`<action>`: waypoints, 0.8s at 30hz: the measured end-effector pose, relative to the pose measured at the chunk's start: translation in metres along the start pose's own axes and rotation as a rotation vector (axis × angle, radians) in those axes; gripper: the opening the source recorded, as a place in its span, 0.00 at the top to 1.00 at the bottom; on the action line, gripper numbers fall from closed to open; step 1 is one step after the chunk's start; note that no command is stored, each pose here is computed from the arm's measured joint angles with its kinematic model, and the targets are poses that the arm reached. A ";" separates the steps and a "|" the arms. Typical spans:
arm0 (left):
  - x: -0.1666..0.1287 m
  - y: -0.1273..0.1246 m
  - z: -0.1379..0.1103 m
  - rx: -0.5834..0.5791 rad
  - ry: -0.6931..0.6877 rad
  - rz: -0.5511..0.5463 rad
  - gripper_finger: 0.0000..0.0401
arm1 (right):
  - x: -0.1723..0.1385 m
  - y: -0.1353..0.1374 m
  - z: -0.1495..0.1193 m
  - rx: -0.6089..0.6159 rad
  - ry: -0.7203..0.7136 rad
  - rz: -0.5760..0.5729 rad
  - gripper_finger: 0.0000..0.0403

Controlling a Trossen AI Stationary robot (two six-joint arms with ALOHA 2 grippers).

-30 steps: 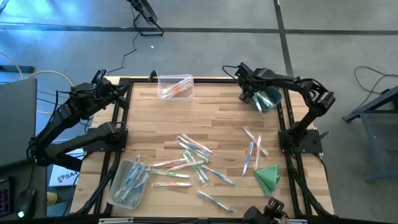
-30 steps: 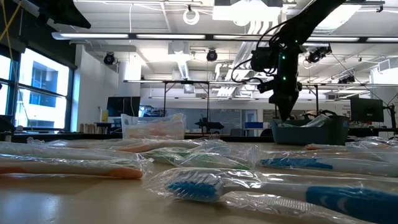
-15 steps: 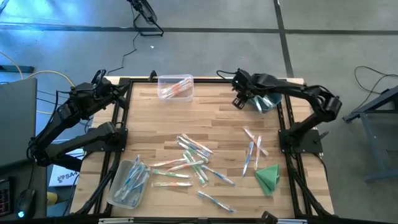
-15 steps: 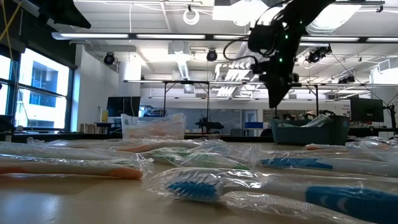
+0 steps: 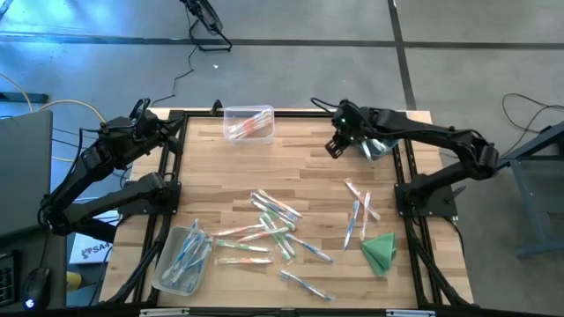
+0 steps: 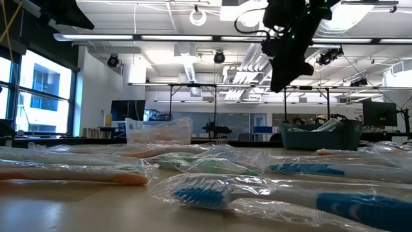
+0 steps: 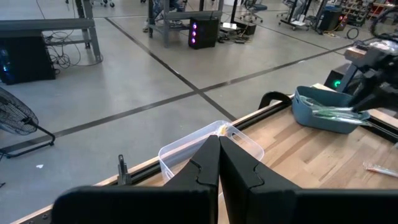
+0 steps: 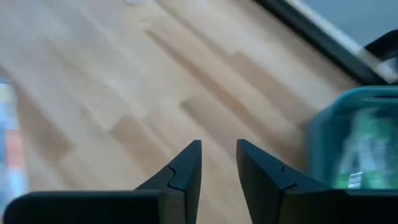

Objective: Pick & Place Toothbrushes
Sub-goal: Put the orange toothbrush into the transparent bin

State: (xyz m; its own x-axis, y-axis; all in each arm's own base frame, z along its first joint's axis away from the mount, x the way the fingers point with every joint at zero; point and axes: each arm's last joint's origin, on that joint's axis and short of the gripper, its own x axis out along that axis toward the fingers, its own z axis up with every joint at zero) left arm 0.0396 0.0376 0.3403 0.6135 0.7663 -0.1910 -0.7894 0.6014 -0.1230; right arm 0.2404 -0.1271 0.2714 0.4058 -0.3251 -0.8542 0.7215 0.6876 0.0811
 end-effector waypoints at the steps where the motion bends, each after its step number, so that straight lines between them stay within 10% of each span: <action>1: 0.000 0.000 0.000 0.000 0.000 0.000 1.00 | -0.003 0.003 -0.001 0.017 0.000 0.026 0.77; 14: 0.000 0.000 0.000 0.000 0.000 -0.001 1.00 | -0.020 0.044 -0.024 0.181 0.115 0.220 0.83; 24: 0.000 0.000 -0.003 0.007 0.027 0.003 1.00 | -0.027 0.058 -0.051 0.333 0.234 0.075 0.89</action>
State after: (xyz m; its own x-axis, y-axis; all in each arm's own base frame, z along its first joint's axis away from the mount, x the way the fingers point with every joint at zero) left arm 0.0391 0.0372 0.3376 0.6101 0.7618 -0.2180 -0.7912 0.6006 -0.1152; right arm 0.2431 -0.0450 0.2725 0.3536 -0.0994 -0.9301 0.8523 0.4440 0.2766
